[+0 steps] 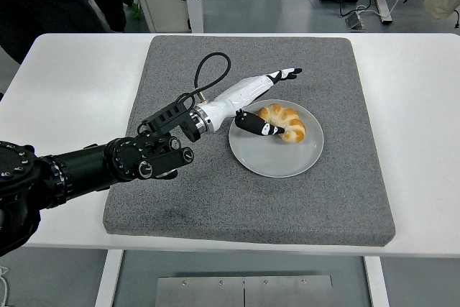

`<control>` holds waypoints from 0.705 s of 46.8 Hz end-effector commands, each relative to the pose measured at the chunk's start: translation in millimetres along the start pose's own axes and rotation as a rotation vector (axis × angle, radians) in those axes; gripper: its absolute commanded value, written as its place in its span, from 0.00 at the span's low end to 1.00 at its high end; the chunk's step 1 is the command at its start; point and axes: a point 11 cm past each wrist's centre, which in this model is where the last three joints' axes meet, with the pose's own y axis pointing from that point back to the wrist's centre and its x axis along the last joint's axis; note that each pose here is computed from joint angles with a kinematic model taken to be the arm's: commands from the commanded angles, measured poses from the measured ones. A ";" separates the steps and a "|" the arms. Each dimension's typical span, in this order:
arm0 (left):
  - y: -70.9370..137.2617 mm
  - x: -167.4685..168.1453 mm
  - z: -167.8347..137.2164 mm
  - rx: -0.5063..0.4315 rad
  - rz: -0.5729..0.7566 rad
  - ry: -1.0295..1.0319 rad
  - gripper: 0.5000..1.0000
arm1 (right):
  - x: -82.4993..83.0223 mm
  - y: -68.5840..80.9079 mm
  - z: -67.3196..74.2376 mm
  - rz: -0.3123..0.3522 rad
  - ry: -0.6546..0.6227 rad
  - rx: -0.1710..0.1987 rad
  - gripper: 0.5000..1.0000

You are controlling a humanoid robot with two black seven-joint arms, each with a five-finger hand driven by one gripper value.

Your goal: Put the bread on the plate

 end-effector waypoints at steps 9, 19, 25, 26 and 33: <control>-5.9 16.7 4.4 0.007 0.036 0.165 0.91 | 0.0 0.0 0.1 0.000 0.001 0.000 1.00; -5.5 33.7 1.3 0.020 0.082 0.282 0.91 | 0.0 0.0 0.1 0.000 0.001 0.000 1.00; -1.3 50.1 -5.7 0.037 0.131 0.404 0.91 | 0.1 0.0 0.0 0.001 -0.001 0.000 1.00; -0.4 51.9 -7.0 0.040 0.139 0.424 0.91 | 0.0 0.0 0.2 0.000 0.001 -0.002 1.00; 6.7 70.1 -16.5 0.056 0.205 0.522 0.91 | 0.1 0.0 0.2 0.001 -0.001 -0.002 1.00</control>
